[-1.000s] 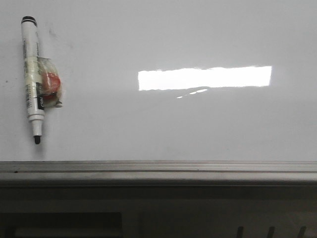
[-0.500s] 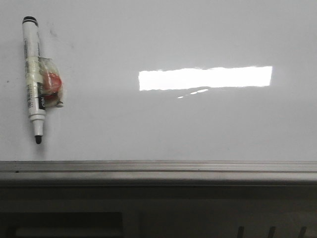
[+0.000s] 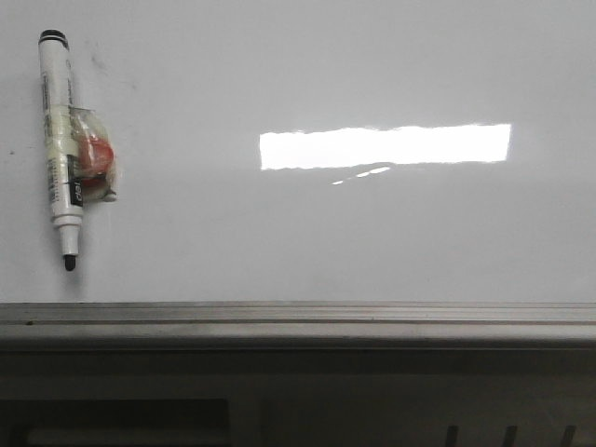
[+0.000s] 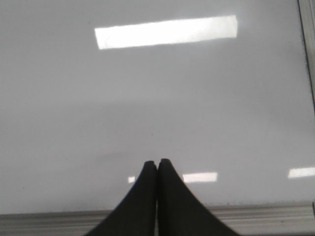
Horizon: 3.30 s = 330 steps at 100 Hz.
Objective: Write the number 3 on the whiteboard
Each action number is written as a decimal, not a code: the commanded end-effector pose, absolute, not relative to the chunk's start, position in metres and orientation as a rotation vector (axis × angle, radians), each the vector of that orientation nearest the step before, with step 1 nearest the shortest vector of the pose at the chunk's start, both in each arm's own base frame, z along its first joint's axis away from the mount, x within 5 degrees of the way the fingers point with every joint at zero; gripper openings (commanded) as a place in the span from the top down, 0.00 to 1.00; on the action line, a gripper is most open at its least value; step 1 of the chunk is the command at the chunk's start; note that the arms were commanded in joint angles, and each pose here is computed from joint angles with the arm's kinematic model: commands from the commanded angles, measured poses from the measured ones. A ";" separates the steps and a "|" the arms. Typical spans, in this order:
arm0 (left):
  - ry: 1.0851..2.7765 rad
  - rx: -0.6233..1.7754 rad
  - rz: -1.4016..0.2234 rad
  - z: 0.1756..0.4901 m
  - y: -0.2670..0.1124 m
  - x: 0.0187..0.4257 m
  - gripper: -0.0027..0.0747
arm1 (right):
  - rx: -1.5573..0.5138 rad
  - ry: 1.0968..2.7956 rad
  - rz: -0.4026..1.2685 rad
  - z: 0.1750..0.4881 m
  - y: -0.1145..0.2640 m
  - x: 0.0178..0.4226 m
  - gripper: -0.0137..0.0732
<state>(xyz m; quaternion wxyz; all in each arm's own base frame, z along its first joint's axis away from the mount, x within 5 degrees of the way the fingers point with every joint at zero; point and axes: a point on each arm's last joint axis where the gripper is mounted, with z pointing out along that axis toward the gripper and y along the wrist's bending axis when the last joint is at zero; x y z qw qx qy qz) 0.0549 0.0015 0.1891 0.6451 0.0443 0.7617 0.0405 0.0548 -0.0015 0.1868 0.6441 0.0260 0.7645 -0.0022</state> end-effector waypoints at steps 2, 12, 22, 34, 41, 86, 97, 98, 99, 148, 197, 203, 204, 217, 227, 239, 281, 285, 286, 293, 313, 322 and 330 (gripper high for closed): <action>1.656 0.095 0.083 0.187 0.001 0.055 0.99 | 0.055 1.622 -0.028 0.191 -0.003 0.056 0.90; 1.654 0.095 0.083 0.187 0.001 0.055 0.99 | 0.068 1.636 -0.011 0.190 -0.002 0.056 0.90; 1.634 0.078 0.056 0.189 0.000 0.056 0.99 | 0.136 1.641 0.075 0.189 -0.001 0.056 0.90; 1.641 0.075 0.049 0.194 0.000 0.058 0.99 | 0.202 1.684 0.167 0.192 0.001 0.057 0.90; 1.666 0.058 0.027 0.197 -0.001 0.061 0.99 | 0.205 1.715 0.168 0.195 0.001 0.059 0.90; 1.760 -0.054 -0.097 0.251 -0.003 0.091 0.99 | 0.208 1.782 0.175 0.235 0.001 0.075 0.90; 1.769 -0.050 -0.092 0.253 -0.003 0.094 0.98 | 0.209 1.787 0.175 0.235 0.001 0.075 0.90; 1.766 -0.050 -0.092 0.253 -0.003 0.094 0.97 | 0.209 1.787 0.175 0.235 0.001 0.075 0.90; 1.766 -0.050 -0.092 0.253 -0.003 0.094 0.96 | 0.209 1.787 0.175 0.235 0.001 0.075 0.90; 1.636 -0.007 -0.153 0.262 -0.009 0.096 0.47 | 0.215 1.719 0.165 0.241 0.000 0.076 0.90; 1.589 0.387 -0.728 0.264 -0.077 0.089 0.47 | 0.215 1.703 0.163 0.243 -0.001 0.077 0.90; 1.617 0.404 -0.767 0.260 -0.086 0.090 0.47 | 0.215 1.703 0.163 0.243 -0.001 0.077 0.90; 1.620 0.404 -0.771 0.260 -0.087 0.091 0.47 | 0.215 1.703 0.163 0.243 -0.001 0.077 0.90; 1.644 0.369 -0.812 0.254 -0.101 0.099 0.47 | 0.215 1.703 0.163 0.243 -0.001 0.077 0.90; 1.687 0.344 -0.796 0.247 -0.107 0.107 0.47 | 0.216 1.701 0.163 0.243 -0.001 0.077 0.90; 1.733 0.271 -0.797 0.238 -0.113 0.117 0.47 | 0.216 1.701 0.163 0.243 -0.001 0.077 0.90; 1.803 0.218 -0.778 0.219 -0.125 0.130 0.47 | 0.216 1.701 0.163 0.243 -0.001 0.077 0.90; 1.810 0.218 -0.774 0.218 -0.125 0.131 0.47 | 0.216 1.701 0.163 0.243 -0.001 0.077 0.90; 1.809 0.217 -0.775 0.218 -0.125 0.131 0.47 | 0.216 1.701 0.163 0.243 -0.001 0.077 0.90; 1.824 0.213 -0.772 0.217 -0.125 0.131 0.58 | 0.216 1.701 0.163 0.243 -0.001 0.077 0.90; 1.848 0.223 -0.766 0.214 -0.126 0.130 0.99 | 0.214 1.707 0.164 0.243 0.000 0.076 0.90; 1.846 0.228 -0.764 0.214 -0.126 0.130 0.99 | 0.194 1.730 0.184 0.249 0.002 0.075 0.90; 1.830 0.284 -0.758 0.215 -0.127 0.129 0.99 | 0.136 1.748 0.219 0.254 0.006 0.075 0.90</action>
